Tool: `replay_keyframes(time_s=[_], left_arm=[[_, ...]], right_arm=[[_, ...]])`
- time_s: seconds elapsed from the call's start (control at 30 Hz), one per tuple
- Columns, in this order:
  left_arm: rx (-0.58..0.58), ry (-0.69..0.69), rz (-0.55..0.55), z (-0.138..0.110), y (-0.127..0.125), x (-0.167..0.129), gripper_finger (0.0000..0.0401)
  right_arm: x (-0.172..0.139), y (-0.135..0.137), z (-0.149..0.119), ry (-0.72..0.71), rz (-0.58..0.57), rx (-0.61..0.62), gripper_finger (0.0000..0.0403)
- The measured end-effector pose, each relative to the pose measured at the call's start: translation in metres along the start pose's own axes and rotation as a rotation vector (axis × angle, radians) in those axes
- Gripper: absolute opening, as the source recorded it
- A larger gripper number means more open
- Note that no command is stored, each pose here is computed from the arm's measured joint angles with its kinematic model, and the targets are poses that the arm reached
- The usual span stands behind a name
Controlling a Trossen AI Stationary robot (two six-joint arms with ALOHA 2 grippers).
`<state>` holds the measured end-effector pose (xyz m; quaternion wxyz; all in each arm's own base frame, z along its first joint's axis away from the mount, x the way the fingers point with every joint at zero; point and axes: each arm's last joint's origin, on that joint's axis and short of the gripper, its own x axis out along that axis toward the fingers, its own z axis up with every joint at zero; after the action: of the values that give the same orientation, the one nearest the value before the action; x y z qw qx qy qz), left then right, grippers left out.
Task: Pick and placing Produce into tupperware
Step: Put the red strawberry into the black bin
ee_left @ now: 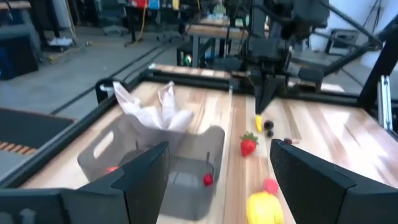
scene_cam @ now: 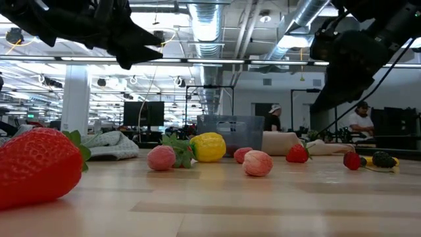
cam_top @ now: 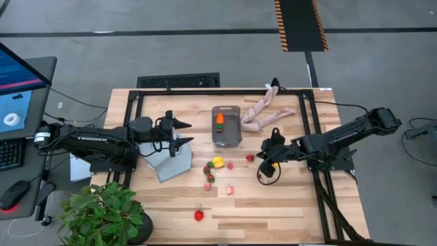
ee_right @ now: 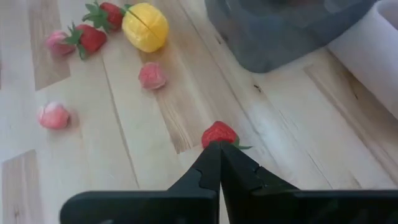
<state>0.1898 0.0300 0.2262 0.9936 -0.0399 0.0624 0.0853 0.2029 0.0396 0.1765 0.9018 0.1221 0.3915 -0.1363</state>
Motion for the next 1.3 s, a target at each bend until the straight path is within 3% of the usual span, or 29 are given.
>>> replay_keyframes(time_s=[0.17, 0.53, 0.8, 1.3], left_arm=[[-0.045, 0.051, -0.004, -0.005, 0.0, 0.0, 0.0267], [-0.071, 0.035, -0.028, -0.003, -0.003, 0.0, 0.0267], [-0.067, 0.033, -0.036, -0.003, -0.005, 0.0, 0.0267], [-0.067, 0.035, -0.038, -0.003, -0.006, 0.0, 0.0267]], right_arm=[[0.002, -0.009, -0.002, 0.049, -0.039, 0.012, 0.0026], [0.009, -0.021, 0.001, 0.146, 0.035, 0.024, 0.0091], [0.015, -0.031, 0.005, 0.156, 0.033, 0.033, 0.0092], [0.057, -0.028, -0.008, 0.289, 0.086, 0.002, 0.0092]])
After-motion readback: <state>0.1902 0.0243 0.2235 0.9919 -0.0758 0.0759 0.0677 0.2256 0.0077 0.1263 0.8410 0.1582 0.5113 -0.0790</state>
